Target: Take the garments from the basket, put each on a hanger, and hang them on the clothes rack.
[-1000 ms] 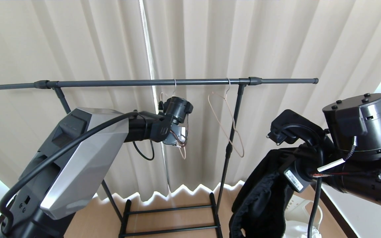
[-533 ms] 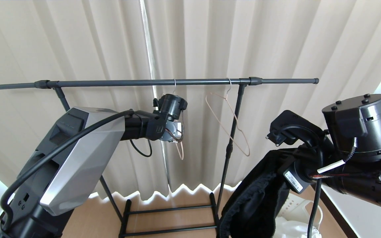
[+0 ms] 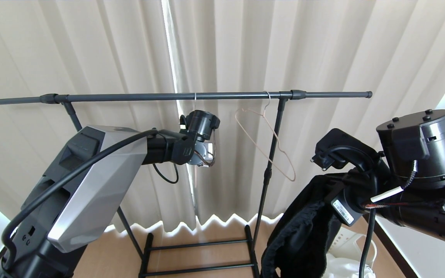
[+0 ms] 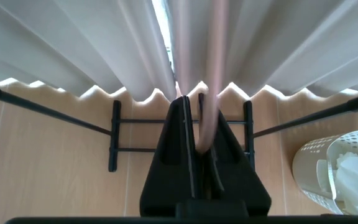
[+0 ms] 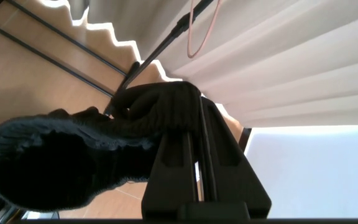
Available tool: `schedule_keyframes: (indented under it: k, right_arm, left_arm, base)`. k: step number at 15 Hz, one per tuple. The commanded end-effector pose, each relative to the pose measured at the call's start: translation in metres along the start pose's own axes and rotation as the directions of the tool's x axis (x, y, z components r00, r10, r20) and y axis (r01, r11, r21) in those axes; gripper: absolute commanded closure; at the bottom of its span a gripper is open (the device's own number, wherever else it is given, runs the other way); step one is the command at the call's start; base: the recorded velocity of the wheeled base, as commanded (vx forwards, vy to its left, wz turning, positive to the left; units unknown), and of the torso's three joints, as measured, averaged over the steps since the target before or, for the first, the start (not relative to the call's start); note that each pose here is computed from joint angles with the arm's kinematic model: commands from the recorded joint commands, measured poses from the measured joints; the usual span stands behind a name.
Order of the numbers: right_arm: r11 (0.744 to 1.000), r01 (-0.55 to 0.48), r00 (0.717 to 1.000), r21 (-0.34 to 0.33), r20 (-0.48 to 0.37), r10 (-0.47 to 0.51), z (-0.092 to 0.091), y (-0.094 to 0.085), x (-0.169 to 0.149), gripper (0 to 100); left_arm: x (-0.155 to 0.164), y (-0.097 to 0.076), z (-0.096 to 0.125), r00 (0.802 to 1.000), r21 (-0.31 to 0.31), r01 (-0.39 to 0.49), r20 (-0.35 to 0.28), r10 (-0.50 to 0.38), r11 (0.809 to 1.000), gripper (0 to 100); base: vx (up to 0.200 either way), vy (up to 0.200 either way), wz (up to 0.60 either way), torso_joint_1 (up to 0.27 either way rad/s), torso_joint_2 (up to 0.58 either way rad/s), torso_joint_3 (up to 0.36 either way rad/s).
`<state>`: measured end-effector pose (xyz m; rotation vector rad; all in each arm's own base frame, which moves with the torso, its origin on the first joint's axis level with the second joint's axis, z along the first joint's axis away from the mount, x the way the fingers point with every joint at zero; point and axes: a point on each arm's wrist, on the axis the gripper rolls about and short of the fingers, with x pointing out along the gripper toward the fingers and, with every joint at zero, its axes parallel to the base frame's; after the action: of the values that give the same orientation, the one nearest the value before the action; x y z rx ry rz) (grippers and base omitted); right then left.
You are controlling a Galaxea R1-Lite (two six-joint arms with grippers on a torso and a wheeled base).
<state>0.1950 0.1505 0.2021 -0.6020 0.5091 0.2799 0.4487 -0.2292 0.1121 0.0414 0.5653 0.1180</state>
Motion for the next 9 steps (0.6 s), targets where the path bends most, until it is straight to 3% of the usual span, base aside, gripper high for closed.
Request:
schedule_keyframes:
  k: [1,9]
  right_arm:
    - [1.0,0.0,1.0,-0.001,-0.002,0.0,0.0,0.0,0.001,100]
    - [1.0,-0.002,1.0,-0.001,-0.001,0.002,0.0,0.0,0.001,100]
  left_arm:
    - [-0.001,0.0,0.001,1.0,-0.001,0.001,0.003,-0.001,1.0,100]
    - [-0.014,-0.004,0.008,1.0,-0.002,0.02,0.02,-0.02,1.0,100]
  base:
    - [0.0,0.0,0.0,0.0,0.0,0.0]
    - [0.0,0.0,0.0,0.0,0.0,0.0]
